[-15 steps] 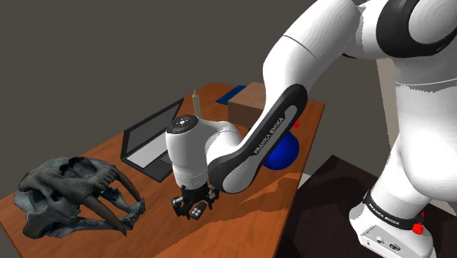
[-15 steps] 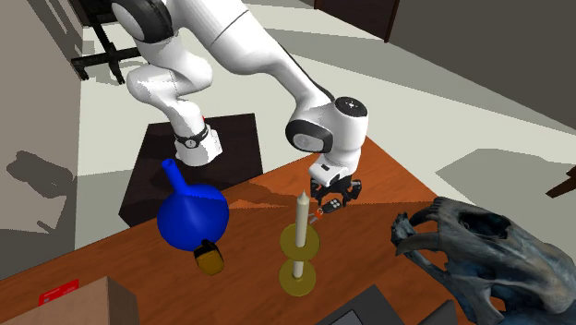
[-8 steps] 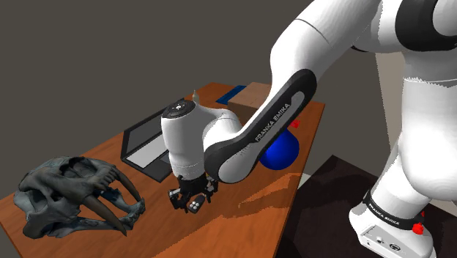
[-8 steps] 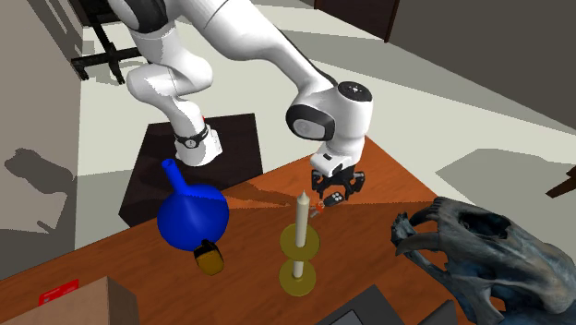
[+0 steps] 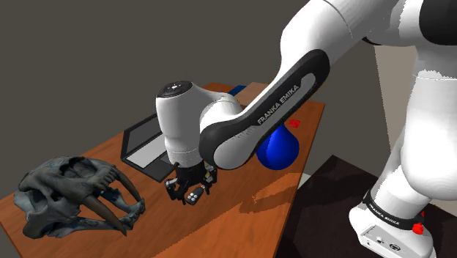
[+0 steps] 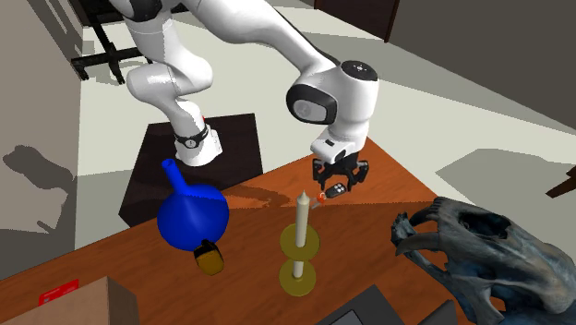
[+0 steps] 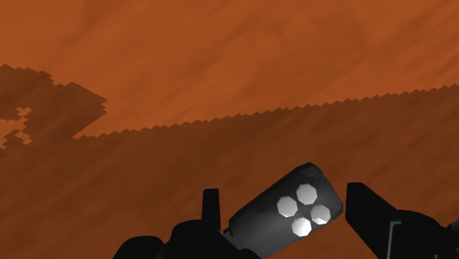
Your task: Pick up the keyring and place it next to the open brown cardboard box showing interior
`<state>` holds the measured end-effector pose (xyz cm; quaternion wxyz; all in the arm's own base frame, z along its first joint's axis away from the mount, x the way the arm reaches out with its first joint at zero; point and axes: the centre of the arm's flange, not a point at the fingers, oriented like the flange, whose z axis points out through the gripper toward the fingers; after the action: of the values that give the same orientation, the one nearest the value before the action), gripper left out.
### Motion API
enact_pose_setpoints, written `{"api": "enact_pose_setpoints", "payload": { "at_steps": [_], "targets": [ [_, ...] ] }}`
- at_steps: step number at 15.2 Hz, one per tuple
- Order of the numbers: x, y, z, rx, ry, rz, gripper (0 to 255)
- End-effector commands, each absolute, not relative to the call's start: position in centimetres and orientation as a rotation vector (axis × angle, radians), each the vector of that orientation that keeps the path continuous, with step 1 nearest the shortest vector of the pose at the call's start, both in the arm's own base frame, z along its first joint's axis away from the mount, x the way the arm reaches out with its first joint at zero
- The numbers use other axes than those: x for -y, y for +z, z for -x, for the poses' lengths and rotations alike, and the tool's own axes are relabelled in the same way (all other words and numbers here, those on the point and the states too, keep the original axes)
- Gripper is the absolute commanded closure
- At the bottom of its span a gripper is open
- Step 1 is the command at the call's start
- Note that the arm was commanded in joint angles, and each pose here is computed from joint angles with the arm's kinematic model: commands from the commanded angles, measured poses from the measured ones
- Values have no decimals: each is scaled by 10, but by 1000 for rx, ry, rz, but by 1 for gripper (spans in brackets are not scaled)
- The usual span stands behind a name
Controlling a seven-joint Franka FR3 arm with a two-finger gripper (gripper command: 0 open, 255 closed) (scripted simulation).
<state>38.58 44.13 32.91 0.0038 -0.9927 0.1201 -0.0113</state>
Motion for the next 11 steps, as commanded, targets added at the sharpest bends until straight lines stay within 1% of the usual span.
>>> {"api": "enact_pose_setpoints", "payload": {
  "at_steps": [1, 11],
  "targets": [
    [-441, 340, -385, -376, -35, 3111, 255],
    [-441, 392, -385, -376, -35, 3111, 255]
  ]
}}
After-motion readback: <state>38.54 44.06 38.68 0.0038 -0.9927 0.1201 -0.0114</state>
